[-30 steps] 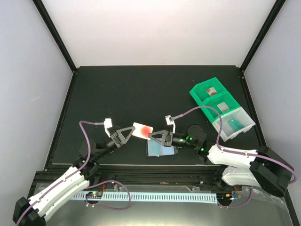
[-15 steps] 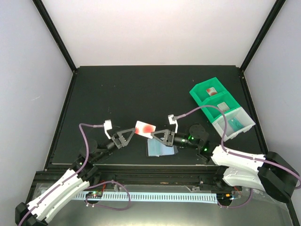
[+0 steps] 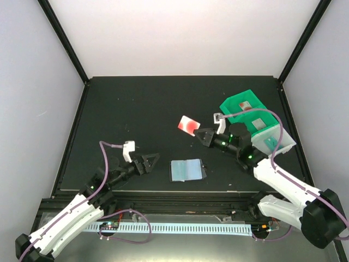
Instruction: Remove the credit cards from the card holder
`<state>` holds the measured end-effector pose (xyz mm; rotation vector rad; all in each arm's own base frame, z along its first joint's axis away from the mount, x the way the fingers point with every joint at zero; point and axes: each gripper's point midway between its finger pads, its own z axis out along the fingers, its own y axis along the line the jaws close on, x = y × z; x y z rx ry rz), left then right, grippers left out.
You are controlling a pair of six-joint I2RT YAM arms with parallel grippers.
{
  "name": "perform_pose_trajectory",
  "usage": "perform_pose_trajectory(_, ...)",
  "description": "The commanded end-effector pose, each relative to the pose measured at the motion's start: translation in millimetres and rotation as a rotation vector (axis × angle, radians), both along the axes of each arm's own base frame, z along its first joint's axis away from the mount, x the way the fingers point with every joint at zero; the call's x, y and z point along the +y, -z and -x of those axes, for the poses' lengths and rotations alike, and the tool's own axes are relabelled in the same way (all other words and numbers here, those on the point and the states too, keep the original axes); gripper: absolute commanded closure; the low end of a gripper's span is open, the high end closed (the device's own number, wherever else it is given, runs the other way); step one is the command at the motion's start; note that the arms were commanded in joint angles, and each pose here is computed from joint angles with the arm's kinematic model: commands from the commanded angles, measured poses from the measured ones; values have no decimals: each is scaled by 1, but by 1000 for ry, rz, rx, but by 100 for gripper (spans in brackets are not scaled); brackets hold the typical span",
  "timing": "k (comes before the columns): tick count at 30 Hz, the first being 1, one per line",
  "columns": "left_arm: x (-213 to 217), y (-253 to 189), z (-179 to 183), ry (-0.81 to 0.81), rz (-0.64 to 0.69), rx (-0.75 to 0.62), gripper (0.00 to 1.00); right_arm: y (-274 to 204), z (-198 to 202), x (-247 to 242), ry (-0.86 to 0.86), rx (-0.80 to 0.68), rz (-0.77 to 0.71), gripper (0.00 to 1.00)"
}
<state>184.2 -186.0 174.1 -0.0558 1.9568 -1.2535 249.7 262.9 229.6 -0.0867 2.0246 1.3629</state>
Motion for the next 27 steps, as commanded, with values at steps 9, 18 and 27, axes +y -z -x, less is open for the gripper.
perform_pose_trajectory(9, -8, 0, 7, 119, -217, 8, 1, 30, -75, -105, 289, 139, 209, 99)
perform_pose_trajectory(18, -5, -1, 6, 134, -301, -2, 1, 39, -125, -163, 461, 263, 216, 99)
perform_pose_trajectory(27, -3, -8, 8, 123, -286, -34, 1, 51, -164, -220, 701, 450, 287, 99)
